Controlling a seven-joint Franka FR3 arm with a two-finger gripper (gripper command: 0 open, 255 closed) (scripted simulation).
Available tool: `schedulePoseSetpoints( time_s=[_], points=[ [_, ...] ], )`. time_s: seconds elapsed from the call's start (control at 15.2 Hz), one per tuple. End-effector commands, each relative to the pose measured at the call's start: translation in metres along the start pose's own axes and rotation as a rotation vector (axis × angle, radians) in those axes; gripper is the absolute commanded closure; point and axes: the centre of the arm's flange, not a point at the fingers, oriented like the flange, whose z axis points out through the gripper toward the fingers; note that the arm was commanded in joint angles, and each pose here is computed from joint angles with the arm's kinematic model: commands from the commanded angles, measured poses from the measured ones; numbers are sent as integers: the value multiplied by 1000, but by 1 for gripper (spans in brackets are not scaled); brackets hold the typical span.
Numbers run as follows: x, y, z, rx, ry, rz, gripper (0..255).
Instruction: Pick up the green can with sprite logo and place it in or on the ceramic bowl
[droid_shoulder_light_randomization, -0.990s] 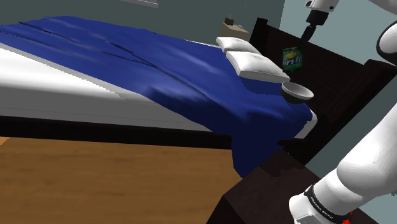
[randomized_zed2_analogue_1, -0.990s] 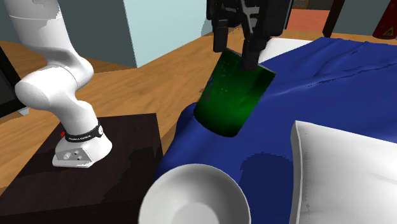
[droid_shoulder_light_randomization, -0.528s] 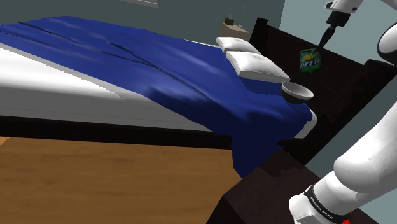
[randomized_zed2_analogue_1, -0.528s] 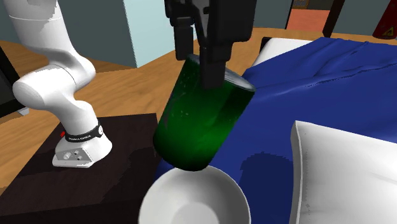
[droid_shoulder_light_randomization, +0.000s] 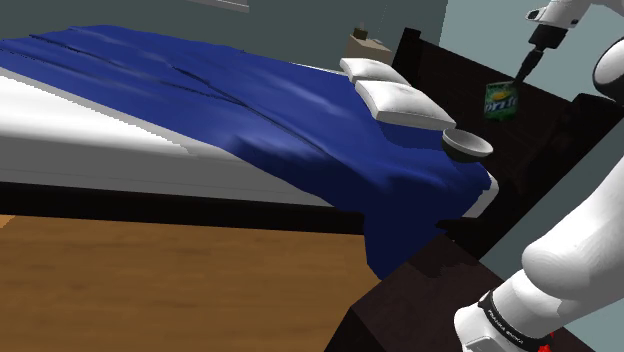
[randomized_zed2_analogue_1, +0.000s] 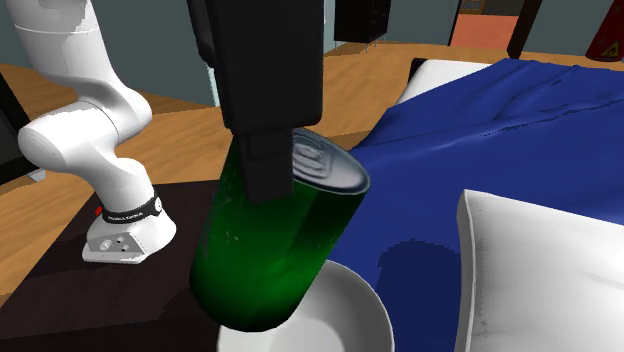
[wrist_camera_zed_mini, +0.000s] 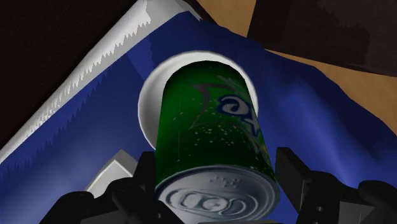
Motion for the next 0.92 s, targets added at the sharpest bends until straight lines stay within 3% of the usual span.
schedulePoseSetpoints(
  time_s=[0.0,0.86],
  points=[
    [0,0,10,-1,1,0,255],
    [0,0,78,-1,1,0,255]
  ],
)
